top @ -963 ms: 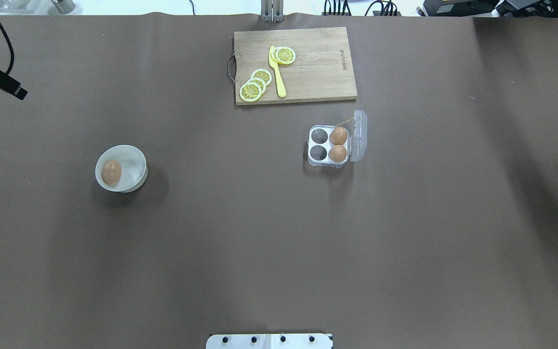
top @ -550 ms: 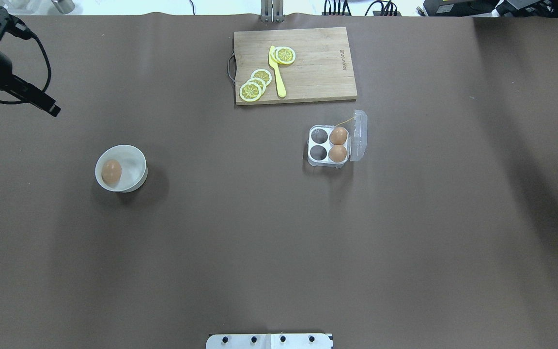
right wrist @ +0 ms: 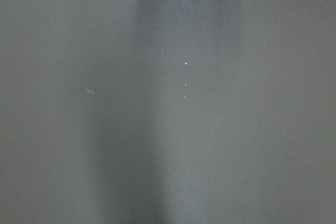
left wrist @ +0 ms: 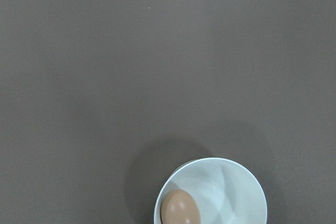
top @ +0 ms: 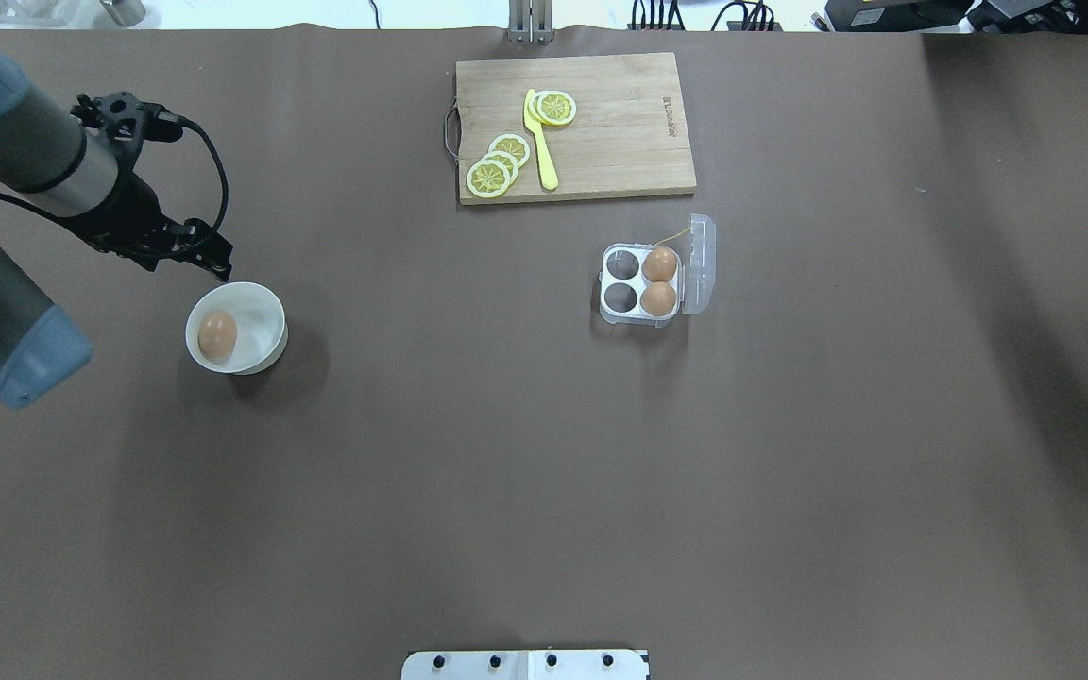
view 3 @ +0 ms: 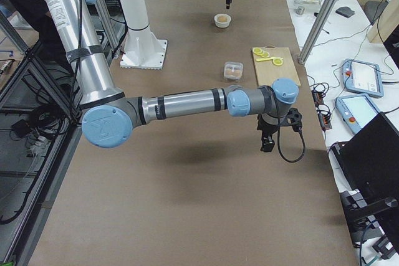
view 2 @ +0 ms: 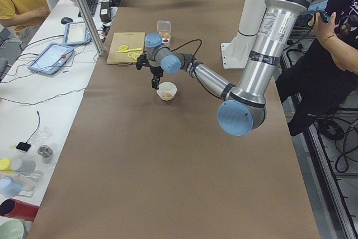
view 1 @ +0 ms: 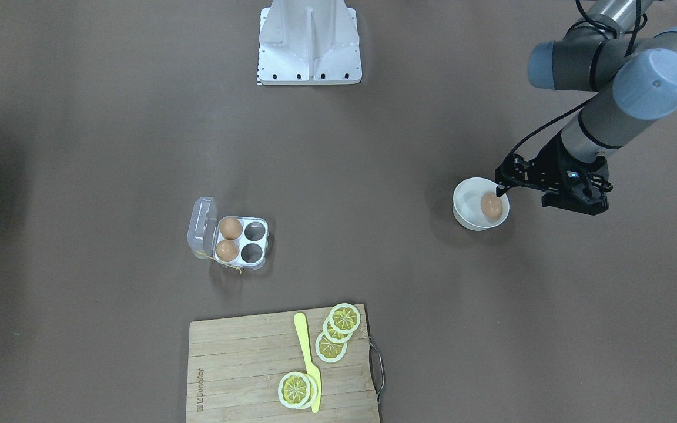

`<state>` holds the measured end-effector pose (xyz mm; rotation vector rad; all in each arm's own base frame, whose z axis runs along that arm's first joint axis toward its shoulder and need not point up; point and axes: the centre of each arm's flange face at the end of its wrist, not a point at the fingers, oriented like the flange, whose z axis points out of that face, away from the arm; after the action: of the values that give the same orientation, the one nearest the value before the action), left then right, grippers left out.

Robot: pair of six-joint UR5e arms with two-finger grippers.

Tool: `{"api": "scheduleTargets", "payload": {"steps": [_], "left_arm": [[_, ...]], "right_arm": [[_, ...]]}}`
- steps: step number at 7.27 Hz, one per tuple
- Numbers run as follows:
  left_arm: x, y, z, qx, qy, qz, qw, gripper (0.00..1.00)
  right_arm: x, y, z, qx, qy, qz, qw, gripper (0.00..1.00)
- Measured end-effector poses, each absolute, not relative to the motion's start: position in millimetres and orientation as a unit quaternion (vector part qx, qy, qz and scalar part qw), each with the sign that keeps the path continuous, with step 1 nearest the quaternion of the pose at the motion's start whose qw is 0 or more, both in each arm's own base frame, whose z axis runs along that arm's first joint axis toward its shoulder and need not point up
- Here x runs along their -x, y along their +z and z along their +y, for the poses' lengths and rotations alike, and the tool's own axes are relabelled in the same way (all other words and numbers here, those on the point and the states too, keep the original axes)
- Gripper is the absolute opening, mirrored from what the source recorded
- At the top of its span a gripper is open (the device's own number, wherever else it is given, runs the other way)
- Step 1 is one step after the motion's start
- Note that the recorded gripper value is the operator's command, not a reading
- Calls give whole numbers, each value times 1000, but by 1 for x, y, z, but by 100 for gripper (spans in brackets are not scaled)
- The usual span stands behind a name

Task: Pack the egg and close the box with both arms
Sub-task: 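Move the left gripper over the white bowl and lower toward the brown egg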

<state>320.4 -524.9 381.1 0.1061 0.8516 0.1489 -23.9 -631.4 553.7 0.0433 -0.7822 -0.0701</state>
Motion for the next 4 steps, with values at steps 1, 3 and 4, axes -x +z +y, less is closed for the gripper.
{"api": "scheduleTargets", "payload": {"steps": [1, 3, 4], "left_arm": [[-333, 385, -522, -49, 70, 405, 911, 85], [-345, 399, -522, -47, 72, 399, 913, 85], [-351, 404, -521, -47, 75, 402, 912, 84]], "right_arm": [[23, 554, -631, -21, -34, -381, 924, 100], [23, 554, -631, -21, -34, -381, 924, 100], [23, 554, -631, -21, -33, -380, 924, 100]]}}
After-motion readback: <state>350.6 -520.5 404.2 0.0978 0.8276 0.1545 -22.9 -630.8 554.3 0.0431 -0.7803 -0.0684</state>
